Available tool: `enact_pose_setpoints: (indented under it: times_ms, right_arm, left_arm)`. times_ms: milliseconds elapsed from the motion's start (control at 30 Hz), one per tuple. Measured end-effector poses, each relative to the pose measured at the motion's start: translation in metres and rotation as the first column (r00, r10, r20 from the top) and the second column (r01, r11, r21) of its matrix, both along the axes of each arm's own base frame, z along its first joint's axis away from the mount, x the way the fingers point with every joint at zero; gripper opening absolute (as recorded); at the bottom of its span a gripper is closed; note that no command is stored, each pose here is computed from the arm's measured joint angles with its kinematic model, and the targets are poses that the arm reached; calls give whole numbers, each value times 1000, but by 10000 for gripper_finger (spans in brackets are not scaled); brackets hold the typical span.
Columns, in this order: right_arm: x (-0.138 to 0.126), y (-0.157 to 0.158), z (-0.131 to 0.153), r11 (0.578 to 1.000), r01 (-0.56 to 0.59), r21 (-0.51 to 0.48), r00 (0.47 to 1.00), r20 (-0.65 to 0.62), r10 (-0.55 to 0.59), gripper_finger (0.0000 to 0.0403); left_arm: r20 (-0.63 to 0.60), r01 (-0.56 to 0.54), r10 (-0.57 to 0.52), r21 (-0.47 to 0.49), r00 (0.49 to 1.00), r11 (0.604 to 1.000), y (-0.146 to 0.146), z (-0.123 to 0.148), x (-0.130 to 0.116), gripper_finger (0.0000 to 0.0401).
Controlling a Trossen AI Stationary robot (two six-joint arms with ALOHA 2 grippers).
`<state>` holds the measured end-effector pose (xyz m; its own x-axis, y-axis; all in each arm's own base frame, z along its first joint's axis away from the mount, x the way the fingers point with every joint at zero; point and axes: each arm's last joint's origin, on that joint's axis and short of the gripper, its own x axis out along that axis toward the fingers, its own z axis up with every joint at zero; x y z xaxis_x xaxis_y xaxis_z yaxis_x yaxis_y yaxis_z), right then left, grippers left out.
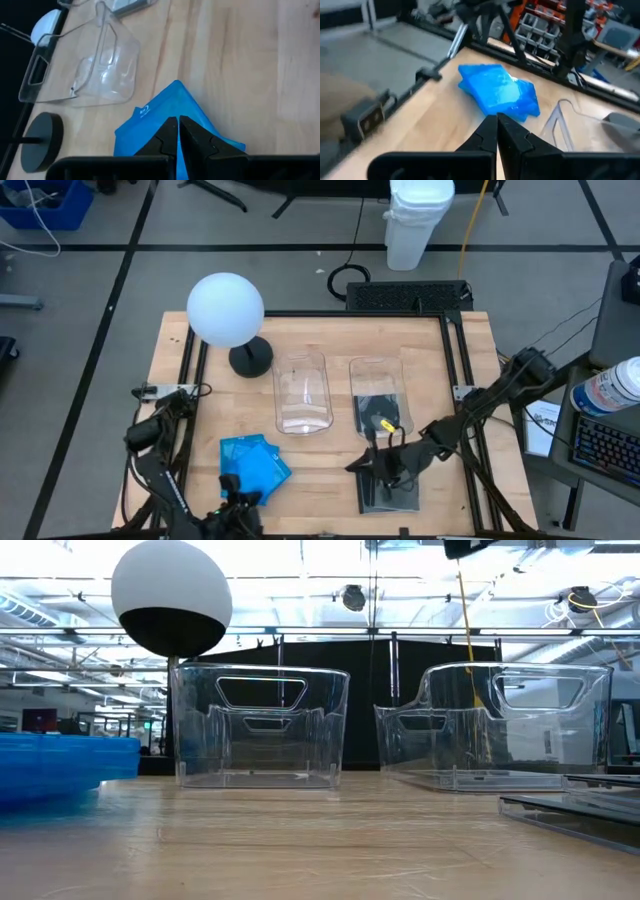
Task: Pick & place jewel cases by type
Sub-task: Move the blue CD cases on the table
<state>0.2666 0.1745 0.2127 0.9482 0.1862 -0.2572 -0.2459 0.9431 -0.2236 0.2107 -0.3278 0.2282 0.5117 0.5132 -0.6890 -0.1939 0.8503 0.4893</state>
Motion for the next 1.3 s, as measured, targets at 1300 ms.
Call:
enact_pose_setpoints:
  times_ms: [1300]
  right_arm:
    - [65,61,-44,952,-307,17,947,-92,307,0]
  left_arm:
    - [-287,-182,167,-27,943,983,47,-11,-30,14]
